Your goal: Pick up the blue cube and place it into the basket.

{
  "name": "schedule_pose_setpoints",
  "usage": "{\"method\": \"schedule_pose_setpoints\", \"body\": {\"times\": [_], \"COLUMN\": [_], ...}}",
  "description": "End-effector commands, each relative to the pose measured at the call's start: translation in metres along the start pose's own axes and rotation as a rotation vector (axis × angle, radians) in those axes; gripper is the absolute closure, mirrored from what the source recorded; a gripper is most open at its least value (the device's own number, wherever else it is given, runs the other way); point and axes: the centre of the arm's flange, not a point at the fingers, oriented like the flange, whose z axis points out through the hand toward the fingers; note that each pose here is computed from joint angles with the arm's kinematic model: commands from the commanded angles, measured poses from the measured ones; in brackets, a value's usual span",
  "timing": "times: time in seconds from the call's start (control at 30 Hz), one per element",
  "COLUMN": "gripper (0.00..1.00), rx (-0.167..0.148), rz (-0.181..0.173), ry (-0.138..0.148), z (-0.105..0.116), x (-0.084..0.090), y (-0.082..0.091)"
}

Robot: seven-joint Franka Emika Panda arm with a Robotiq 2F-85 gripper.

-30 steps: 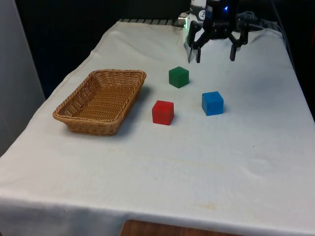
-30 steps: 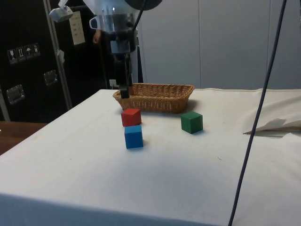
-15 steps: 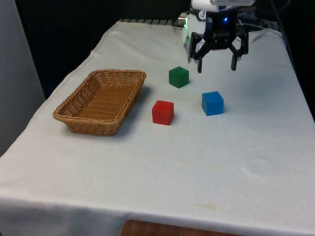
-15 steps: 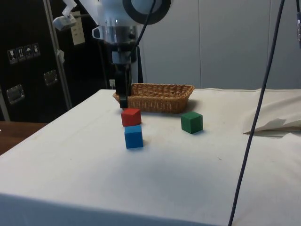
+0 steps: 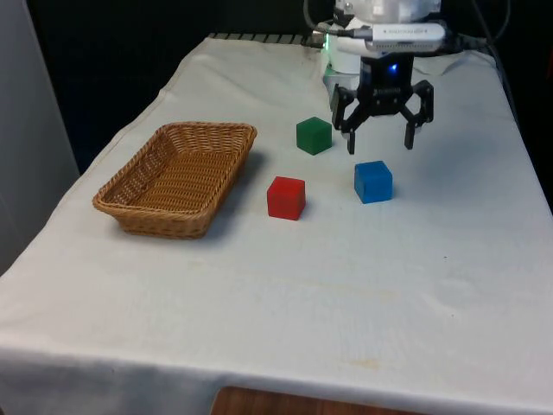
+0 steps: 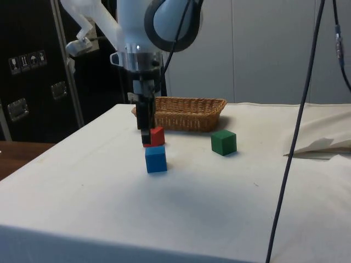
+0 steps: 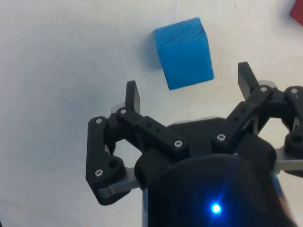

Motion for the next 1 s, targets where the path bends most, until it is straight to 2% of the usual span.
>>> {"method": "schedule_pose_setpoints", "body": {"times": [0.0,0.13,0.53,0.77,0.8,0.83,0.97], "gripper": [0.00,0.00,0.00,0.00,0.00,0.00,0.00], "rx": [0.001,0.005,0.009,-0.002,0.008,-0.002,-0.002], "rz": [-0.002,-0.009,-0.021,-0.036,-0.035,-0.037,-0.040], "ry": [-0.001,0.002,-0.018,-0.029,-0.035,-0.030,-0.032], "z": [0.003,0.018,0.038,0.056,0.054,0.058,0.066], "x": [0.000,-0.001,-0.004,-0.005,-0.007,-0.005,-0.006], "y": [0.000,0.000,-0.002,-0.002,-0.003,-0.002,-0.003]}}
